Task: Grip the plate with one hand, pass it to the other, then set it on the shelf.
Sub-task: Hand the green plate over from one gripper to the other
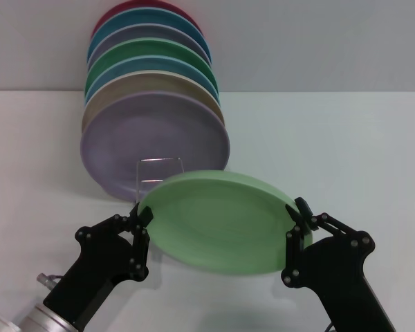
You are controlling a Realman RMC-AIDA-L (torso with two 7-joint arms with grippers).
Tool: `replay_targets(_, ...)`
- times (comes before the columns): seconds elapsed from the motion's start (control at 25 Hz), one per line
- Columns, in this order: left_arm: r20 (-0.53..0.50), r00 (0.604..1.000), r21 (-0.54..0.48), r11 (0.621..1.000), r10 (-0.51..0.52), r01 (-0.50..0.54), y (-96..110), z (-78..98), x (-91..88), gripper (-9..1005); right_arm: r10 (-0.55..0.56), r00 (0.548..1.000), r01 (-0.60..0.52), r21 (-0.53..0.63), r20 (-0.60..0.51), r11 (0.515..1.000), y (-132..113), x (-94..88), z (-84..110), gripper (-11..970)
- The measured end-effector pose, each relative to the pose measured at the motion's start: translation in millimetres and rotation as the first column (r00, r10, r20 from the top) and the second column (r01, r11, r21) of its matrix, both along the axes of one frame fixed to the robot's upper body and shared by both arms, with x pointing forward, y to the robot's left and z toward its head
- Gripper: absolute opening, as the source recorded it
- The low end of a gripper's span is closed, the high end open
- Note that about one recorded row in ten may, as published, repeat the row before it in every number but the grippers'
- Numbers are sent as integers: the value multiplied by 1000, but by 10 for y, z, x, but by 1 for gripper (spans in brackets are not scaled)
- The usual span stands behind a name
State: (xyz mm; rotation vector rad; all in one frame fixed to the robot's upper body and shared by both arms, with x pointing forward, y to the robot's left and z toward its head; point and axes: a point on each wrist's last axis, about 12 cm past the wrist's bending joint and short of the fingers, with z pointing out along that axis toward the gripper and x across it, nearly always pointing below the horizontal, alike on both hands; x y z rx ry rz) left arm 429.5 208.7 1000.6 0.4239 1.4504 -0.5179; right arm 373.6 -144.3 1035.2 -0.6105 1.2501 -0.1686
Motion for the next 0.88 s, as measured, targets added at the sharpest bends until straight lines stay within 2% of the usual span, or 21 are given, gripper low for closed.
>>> replay_targets(0.24,-2,1000,1,1000,3,-3,4,-3,-3,75,3,1000,-3,1,2,1000,2,2,4,23)
replay_targets(0.44,-4,1000,1,1000,6,-6,8,-7,-8,34,5,1000,-5,0,4,1000,4,5,7,23)
replay_targets(0.88,21,1000,26,999,21,-22,2,-2,-27,33,12,1000,-12,-4,12,1000,2,17,12,24)
